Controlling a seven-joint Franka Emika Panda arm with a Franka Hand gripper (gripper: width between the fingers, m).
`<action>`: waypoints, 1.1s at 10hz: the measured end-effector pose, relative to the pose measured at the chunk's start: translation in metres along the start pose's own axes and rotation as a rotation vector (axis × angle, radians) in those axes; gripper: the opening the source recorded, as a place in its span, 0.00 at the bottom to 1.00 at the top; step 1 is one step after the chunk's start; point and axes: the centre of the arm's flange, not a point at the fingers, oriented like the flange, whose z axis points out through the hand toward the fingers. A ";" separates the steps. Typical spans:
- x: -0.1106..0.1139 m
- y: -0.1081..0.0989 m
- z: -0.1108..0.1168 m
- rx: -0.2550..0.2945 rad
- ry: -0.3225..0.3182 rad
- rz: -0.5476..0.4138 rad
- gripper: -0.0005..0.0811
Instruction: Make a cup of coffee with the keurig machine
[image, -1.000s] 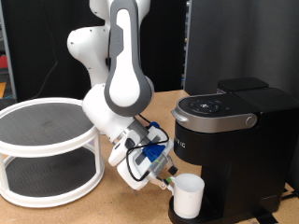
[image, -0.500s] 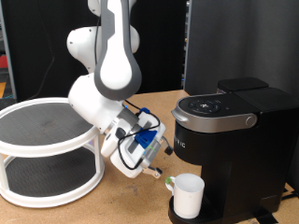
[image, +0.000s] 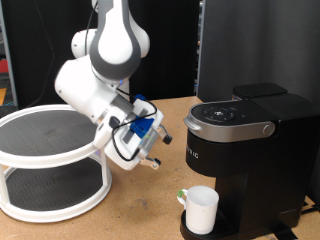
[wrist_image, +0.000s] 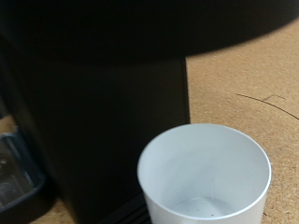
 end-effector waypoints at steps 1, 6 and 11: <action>0.001 -0.002 -0.012 0.012 -0.013 -0.006 1.00; 0.003 -0.014 -0.034 0.095 0.005 -0.002 1.00; 0.040 -0.056 -0.070 0.242 0.105 0.004 1.00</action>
